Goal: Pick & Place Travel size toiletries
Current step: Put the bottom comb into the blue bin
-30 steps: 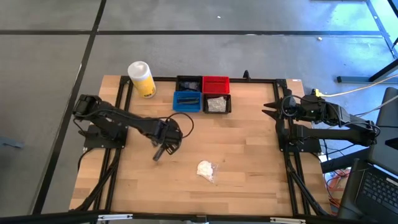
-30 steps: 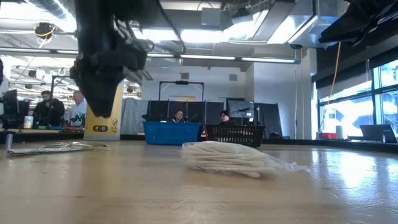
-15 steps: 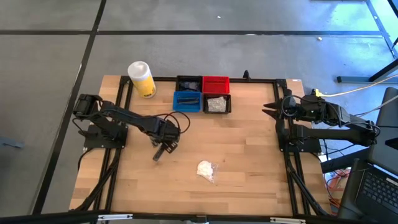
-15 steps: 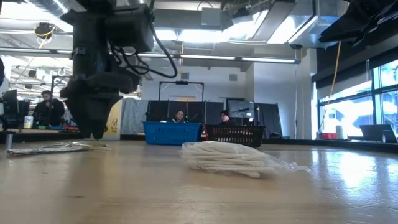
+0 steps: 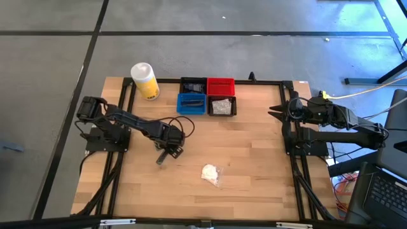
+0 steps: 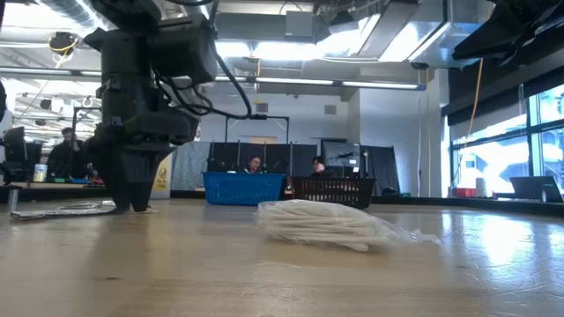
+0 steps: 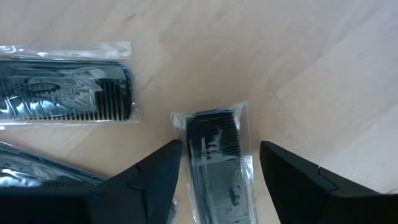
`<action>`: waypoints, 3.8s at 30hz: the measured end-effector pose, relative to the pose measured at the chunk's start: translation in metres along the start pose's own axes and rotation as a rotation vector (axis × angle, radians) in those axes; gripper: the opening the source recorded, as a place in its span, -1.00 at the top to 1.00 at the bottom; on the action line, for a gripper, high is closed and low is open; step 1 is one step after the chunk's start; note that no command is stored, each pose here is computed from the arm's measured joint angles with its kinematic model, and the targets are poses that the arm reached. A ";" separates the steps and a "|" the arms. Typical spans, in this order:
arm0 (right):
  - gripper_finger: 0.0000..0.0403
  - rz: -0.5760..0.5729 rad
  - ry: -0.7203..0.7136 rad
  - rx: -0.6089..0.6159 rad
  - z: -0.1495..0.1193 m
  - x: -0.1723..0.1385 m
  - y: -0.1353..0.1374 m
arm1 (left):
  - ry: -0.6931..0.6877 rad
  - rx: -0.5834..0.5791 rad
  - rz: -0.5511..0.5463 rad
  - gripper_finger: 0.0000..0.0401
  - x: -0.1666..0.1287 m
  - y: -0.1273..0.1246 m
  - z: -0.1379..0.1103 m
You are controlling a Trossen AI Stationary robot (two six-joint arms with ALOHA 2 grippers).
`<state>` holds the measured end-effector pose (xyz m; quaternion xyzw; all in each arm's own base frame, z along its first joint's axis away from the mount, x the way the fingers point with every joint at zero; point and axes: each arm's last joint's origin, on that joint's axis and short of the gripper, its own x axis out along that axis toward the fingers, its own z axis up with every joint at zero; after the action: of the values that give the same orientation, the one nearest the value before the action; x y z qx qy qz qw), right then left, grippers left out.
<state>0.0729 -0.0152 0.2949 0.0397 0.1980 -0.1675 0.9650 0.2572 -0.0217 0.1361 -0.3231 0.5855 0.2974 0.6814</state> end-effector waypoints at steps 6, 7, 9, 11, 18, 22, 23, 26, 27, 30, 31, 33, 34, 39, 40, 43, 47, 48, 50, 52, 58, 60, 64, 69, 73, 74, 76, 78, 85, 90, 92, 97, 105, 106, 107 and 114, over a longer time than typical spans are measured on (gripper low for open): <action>0.48 0.001 0.000 0.000 0.000 0.000 0.000 | 0.020 0.014 0.036 0.02 0.007 0.001 -0.001; 0.47 0.000 0.000 0.000 0.000 0.000 0.000 | 0.020 0.014 0.037 0.04 0.007 0.001 -0.001; 0.45 0.000 0.000 0.000 0.000 0.000 0.000 | 0.020 0.015 0.038 0.09 0.006 0.001 -0.001; 0.42 0.000 -0.001 0.000 0.000 0.000 0.000 | 0.022 0.017 0.040 0.15 0.006 0.001 -0.001; 0.34 0.000 0.000 0.000 0.000 0.000 0.000 | 0.027 0.039 0.041 0.32 0.003 -0.002 0.001; 0.31 0.000 0.000 0.000 0.000 0.000 0.000 | 0.031 0.061 0.034 0.36 0.000 -0.004 0.003; 0.30 0.000 0.000 0.000 0.000 0.000 0.000 | 0.031 0.061 0.032 0.36 0.000 -0.005 0.003; 0.28 0.000 0.000 0.000 0.000 0.000 0.000 | 0.032 0.062 0.032 0.36 0.000 -0.005 0.003; 0.27 0.000 0.000 0.000 0.000 0.000 0.000 | 0.032 0.061 0.032 0.36 0.000 -0.005 0.003; 0.25 0.000 0.000 0.000 0.000 0.000 0.000 | 0.033 0.062 0.032 0.36 0.000 -0.005 0.003; 0.24 0.000 0.000 0.000 0.000 0.000 0.000 | 0.036 0.062 0.032 0.36 -0.001 -0.005 0.003; 0.23 0.000 0.000 0.000 0.000 0.000 0.000 | 0.041 0.072 0.031 0.36 -0.001 -0.005 0.003; 0.22 0.000 -0.001 0.000 0.000 0.000 0.000 | 0.046 0.078 0.029 0.36 -0.001 -0.005 0.003; 0.20 0.000 0.000 0.000 0.000 0.000 0.000 | 0.083 0.124 0.004 0.37 -0.003 -0.007 0.002; 0.19 0.000 -0.001 0.000 0.000 0.000 0.000 | 0.094 0.130 -0.008 0.37 -0.004 -0.008 0.003; 0.18 0.001 0.000 0.000 0.000 0.000 0.000 | 0.107 0.160 -0.039 0.37 -0.007 -0.012 0.004; 0.17 0.000 0.000 0.000 0.000 0.000 0.000 | 0.100 0.172 -0.042 0.37 -0.009 -0.013 0.005; 0.17 0.000 0.000 0.000 0.000 0.000 0.000 | 0.100 0.173 -0.042 0.37 -0.009 -0.013 0.005; 0.18 0.000 0.000 0.000 0.000 0.000 0.000 | 0.101 0.173 -0.041 0.38 -0.009 -0.013 0.005; 0.19 0.000 -0.001 0.000 0.000 0.000 0.000 | 0.110 0.176 -0.047 0.40 -0.009 -0.013 0.005; 0.25 0.000 0.000 0.000 0.000 0.000 0.000 | 0.124 0.190 -0.061 0.57 -0.010 -0.014 0.005; 0.27 0.000 0.000 0.000 0.000 0.000 0.000 | 0.130 0.189 -0.055 0.62 -0.010 -0.013 0.004; 0.30 0.000 -0.001 0.000 0.000 0.000 0.000 | 0.144 0.190 -0.019 0.67 -0.011 -0.010 0.002; 0.35 0.000 0.000 0.000 0.000 0.000 0.000 | 0.139 0.207 -0.009 0.61 -0.011 -0.009 0.002; 0.38 0.000 0.000 0.000 0.000 0.000 0.000 | 0.109 0.216 0.008 0.45 -0.011 -0.009 0.004; 0.39 0.000 -0.001 0.000 0.000 0.000 0.000 | 0.104 0.216 0.004 0.40 -0.011 -0.010 0.004; 0.40 0.000 0.000 0.000 0.000 0.000 0.000 | 0.095 0.216 -0.009 0.29 -0.011 -0.011 0.005; 0.41 0.000 0.000 0.000 0.000 0.000 0.000 | 0.081 0.217 -0.037 0.17 -0.011 -0.014 0.006; 0.46 0.000 0.000 0.000 0.000 0.000 0.000 | 0.030 0.201 -0.121 -0.08 -0.010 -0.020 0.012; 0.49 0.000 0.000 0.000 0.000 0.000 0.000 | 0.007 0.134 -0.091 -0.05 -0.006 -0.016 0.012; 0.50 0.000 -0.001 0.000 0.000 0.000 0.000 | 0.011 0.120 -0.088 -0.02 -0.006 -0.016 0.010; 0.52 0.000 -0.001 0.000 0.000 0.000 0.000 | 0.012 0.122 -0.088 0.07 -0.006 -0.019 0.005; 0.49 0.000 0.000 0.000 0.000 0.000 0.000 | 0.048 0.130 -0.026 0.14 0.008 -0.024 0.000; 0.48 0.000 0.000 0.000 0.000 0.000 0.000 | 0.049 0.131 -0.020 0.14 0.009 -0.024 0.000; 0.46 0.001 0.000 0.000 0.000 0.000 0.000 | 0.051 0.132 -0.014 0.15 0.008 -0.024 0.000; 0.38 0.000 0.000 0.000 0.000 0.000 0.000 | 0.055 0.136 0.006 0.15 0.008 -0.025 0.001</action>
<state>0.0729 -0.0152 0.2949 0.0397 0.1979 -0.1673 0.9650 0.2786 -0.0367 0.1310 -0.2823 0.6240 0.2498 0.6844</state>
